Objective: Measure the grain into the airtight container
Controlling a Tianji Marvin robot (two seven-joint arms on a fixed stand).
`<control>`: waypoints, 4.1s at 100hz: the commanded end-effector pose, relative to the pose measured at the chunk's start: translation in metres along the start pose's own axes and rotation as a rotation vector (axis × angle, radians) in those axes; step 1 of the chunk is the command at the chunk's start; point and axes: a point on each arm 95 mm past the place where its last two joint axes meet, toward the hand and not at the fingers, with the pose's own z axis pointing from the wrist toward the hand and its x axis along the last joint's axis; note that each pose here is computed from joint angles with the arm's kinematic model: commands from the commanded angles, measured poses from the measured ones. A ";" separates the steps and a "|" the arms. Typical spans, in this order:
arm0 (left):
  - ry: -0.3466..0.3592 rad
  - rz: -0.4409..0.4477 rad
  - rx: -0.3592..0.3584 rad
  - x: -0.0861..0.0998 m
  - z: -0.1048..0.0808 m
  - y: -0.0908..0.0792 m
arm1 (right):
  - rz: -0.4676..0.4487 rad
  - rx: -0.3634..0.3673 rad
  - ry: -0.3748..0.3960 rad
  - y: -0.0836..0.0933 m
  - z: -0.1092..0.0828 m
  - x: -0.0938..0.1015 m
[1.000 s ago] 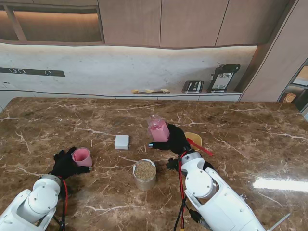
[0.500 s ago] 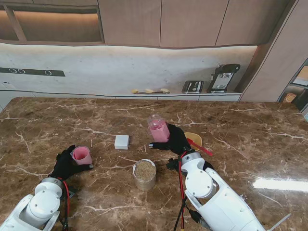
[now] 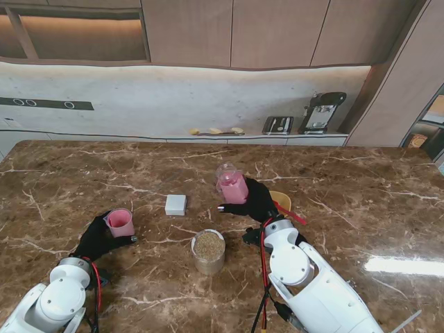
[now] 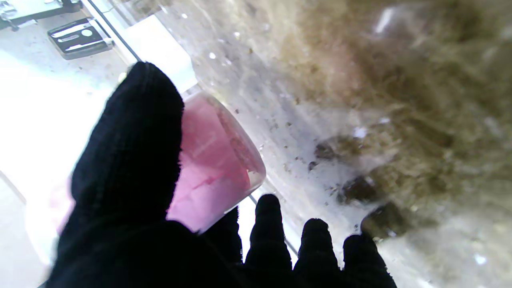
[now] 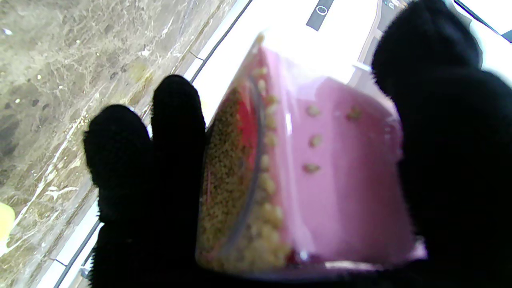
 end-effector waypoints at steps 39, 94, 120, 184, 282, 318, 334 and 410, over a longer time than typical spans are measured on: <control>0.207 0.126 0.087 0.078 -0.010 -0.041 | -0.007 -0.042 0.018 0.016 -0.001 0.002; 0.425 0.193 0.032 0.183 0.005 -0.043 | -0.042 -0.124 -0.002 0.037 -0.008 0.000; 0.480 0.235 -0.001 0.224 0.018 -0.035 | -0.087 -0.130 0.010 0.040 -0.011 0.006; 0.573 0.492 -0.036 0.280 0.031 -0.028 | -0.155 -0.097 0.010 0.036 -0.017 0.009; 0.703 0.885 -0.027 0.323 0.028 -0.019 | -0.157 -0.079 -0.004 0.035 -0.016 0.010; 0.728 0.983 0.022 0.330 0.030 -0.014 | -0.152 -0.069 -0.003 0.035 -0.017 0.009; 0.747 1.031 0.060 0.332 0.029 -0.011 | -0.150 -0.068 -0.004 0.036 -0.017 0.009; 0.875 1.325 0.146 0.346 0.021 -0.003 | -0.143 -0.059 -0.022 0.033 -0.018 0.010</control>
